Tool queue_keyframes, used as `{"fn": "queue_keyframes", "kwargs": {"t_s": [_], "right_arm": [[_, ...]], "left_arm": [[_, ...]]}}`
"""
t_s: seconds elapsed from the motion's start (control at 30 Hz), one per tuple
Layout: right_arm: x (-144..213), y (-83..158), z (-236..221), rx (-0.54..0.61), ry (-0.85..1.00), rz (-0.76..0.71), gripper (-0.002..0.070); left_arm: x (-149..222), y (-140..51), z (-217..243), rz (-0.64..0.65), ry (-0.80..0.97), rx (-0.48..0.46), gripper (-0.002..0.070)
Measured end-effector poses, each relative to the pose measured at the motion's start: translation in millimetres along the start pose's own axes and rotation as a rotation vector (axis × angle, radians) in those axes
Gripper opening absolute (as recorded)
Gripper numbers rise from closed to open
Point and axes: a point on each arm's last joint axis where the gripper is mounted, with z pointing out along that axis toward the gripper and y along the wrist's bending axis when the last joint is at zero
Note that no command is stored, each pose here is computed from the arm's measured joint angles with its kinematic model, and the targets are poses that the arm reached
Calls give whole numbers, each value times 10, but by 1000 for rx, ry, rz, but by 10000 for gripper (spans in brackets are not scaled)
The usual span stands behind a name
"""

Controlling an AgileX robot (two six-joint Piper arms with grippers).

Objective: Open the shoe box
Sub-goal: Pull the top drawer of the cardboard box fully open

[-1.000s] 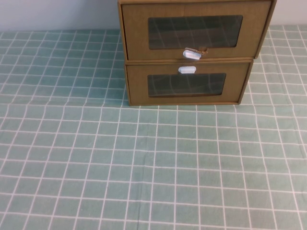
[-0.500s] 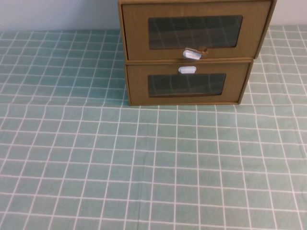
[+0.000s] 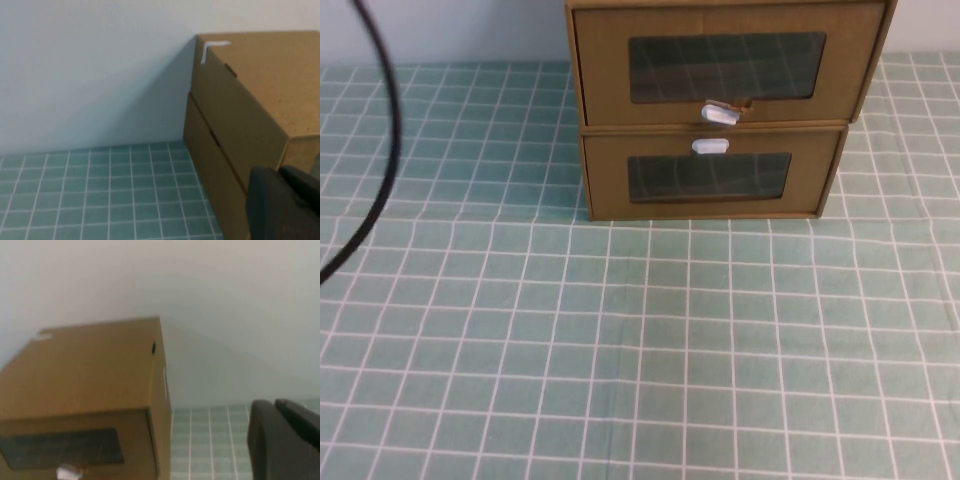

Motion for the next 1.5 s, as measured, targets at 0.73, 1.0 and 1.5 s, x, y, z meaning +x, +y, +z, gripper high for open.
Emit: {"fn": "queue_keyframes", "kwargs": {"t_s": [0.73, 1.0, 1.5], "right_arm": [[818, 146, 1591, -468, 295, -60, -13], [891, 559, 1969, -726, 437, -435, -13], [933, 1374, 2186, -352, 472, -1175, -13]], "left_arm": [[-387, -658, 2105, 142, 46, 544, -5], [-238, -834, 2705, 164, 116, 700, -5], [156, -1080, 3022, 189, 287, 697, -5]]}}
